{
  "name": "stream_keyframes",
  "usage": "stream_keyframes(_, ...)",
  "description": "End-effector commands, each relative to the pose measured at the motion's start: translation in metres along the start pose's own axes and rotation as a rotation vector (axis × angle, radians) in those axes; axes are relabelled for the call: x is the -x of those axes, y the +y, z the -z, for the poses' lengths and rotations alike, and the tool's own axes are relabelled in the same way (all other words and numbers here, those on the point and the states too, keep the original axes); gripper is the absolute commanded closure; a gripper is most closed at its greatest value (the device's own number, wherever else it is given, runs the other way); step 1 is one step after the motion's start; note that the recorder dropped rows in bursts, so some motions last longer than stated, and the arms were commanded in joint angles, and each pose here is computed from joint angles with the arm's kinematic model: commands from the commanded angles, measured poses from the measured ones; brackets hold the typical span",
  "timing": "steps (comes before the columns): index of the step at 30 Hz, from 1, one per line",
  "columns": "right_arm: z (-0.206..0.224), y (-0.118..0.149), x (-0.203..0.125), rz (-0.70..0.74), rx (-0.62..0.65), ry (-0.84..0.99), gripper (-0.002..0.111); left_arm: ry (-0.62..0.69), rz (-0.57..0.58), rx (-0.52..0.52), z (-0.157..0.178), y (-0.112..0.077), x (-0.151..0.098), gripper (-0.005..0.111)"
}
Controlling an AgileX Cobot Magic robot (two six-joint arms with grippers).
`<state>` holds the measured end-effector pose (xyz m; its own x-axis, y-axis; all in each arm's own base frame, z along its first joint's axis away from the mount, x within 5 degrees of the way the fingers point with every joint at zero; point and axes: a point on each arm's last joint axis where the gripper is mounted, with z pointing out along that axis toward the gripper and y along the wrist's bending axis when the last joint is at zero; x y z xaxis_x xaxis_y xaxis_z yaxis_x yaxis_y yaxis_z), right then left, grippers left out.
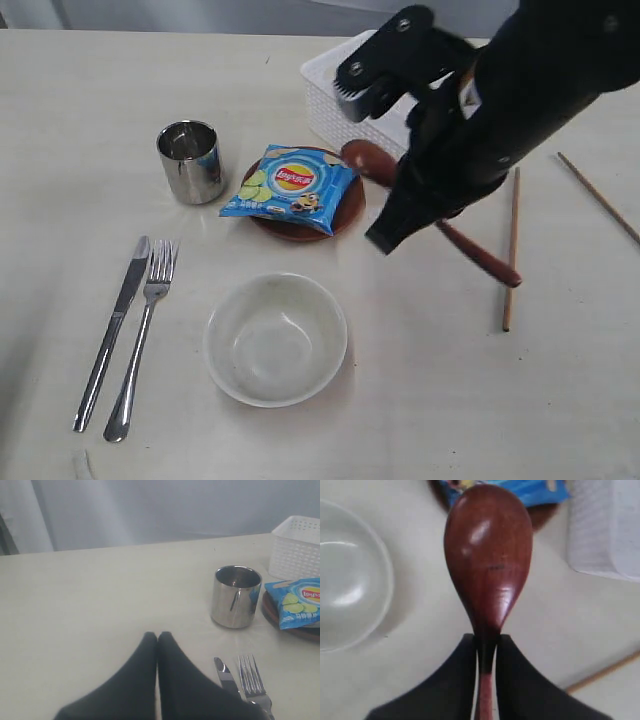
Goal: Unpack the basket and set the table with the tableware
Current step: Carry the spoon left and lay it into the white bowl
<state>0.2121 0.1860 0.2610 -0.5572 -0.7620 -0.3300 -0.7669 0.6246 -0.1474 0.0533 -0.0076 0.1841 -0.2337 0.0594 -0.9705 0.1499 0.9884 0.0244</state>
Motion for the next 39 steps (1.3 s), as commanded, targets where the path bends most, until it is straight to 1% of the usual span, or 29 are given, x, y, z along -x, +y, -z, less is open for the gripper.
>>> stream_keyframes(1, -0.013, 0.035, 0.01, 0.103, 0.061, -0.004, 0.109, -0.008, 0.001, -0.006, 0.0, 0.0, 0.0, 0.107)
stream_keyframes(7, -0.041, 0.075, 0.013, 0.257, 0.107, 0.07, 0.109, -0.008, 0.001, -0.006, 0.0, 0.0, 0.0, 0.107)
stream_keyframes(10, -0.05, 0.088, 0.011, 0.312, 0.119, 0.102, 0.109, -0.008, 0.001, -0.006, 0.0, 0.0, 0.0, 0.107)
stream_keyframes(13, -0.056, 0.095, 0.011, 0.335, 0.124, 0.109, 0.109, -0.008, 0.001, -0.006, 0.0, 0.0, 0.0, 0.107)
stream_keyframes(17, -0.061, 0.098, 0.013, 0.332, 0.131, 0.095, 0.109, -0.008, 0.001, -0.006, 0.0, 0.0, 0.0, 0.107)
stream_keyframes(27, -0.075, 0.101, 0.011, 0.374, 0.151, 0.135, 0.109, -0.008, 0.001, -0.006, 0.0, 0.0, 0.0, 0.107)
stream_keyframes(39, -0.076, 0.102, 0.011, 0.388, 0.152, 0.136, 0.108, -0.008, 0.001, -0.006, 0.0, 0.0, 0.0, 0.107)
